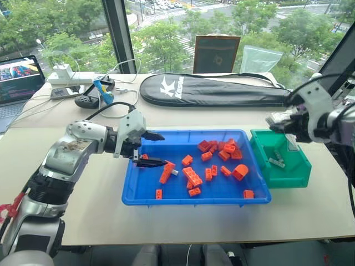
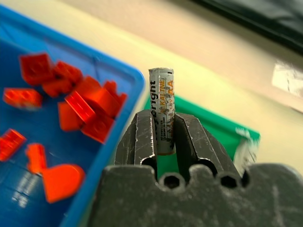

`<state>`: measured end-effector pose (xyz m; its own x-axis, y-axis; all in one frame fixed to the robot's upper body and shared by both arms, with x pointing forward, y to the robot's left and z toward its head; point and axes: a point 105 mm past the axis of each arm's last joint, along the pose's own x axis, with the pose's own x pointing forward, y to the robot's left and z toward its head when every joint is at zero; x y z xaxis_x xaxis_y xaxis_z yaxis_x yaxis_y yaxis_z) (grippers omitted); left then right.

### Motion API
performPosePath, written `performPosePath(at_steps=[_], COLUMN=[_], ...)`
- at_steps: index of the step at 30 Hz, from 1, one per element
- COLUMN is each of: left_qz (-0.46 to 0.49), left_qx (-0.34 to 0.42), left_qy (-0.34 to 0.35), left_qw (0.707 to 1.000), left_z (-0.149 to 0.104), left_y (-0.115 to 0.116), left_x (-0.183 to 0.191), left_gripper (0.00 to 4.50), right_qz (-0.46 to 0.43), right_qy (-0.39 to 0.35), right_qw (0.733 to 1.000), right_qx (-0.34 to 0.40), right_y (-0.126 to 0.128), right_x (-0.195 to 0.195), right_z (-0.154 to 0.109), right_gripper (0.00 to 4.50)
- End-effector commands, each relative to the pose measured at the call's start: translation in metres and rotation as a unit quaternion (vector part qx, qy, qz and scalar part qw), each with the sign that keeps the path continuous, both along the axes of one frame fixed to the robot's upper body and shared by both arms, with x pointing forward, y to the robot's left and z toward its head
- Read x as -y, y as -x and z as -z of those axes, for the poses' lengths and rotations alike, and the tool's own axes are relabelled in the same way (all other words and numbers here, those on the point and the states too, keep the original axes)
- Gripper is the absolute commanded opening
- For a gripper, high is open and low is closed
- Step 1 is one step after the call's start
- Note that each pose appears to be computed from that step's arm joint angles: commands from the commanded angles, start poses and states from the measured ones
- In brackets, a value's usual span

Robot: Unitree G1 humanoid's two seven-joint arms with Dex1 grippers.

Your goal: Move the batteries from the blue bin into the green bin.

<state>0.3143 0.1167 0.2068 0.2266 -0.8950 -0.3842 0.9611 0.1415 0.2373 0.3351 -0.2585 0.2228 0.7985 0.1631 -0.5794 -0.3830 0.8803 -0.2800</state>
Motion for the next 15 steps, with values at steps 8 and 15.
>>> performPosePath(at_steps=[8,15], left_qz=[-0.021,-0.07], left_qx=[0.034,0.053], left_qy=[-0.006,-0.024], left_qw=[0.999,0.996], left_z=[-0.016,-0.019], left_y=[-0.004,-0.008], left_x=[-0.011,-0.029], left_gripper=[4.5,4.5], right_qz=[-0.019,-0.247], right_qy=[0.032,-0.035], right_qw=[0.999,0.959], right_qx=[0.02,0.136], right_y=[-0.006,-0.009], right_x=[0.001,-0.121], right_z=[0.007,-0.032], right_gripper=[2.6,4.31])
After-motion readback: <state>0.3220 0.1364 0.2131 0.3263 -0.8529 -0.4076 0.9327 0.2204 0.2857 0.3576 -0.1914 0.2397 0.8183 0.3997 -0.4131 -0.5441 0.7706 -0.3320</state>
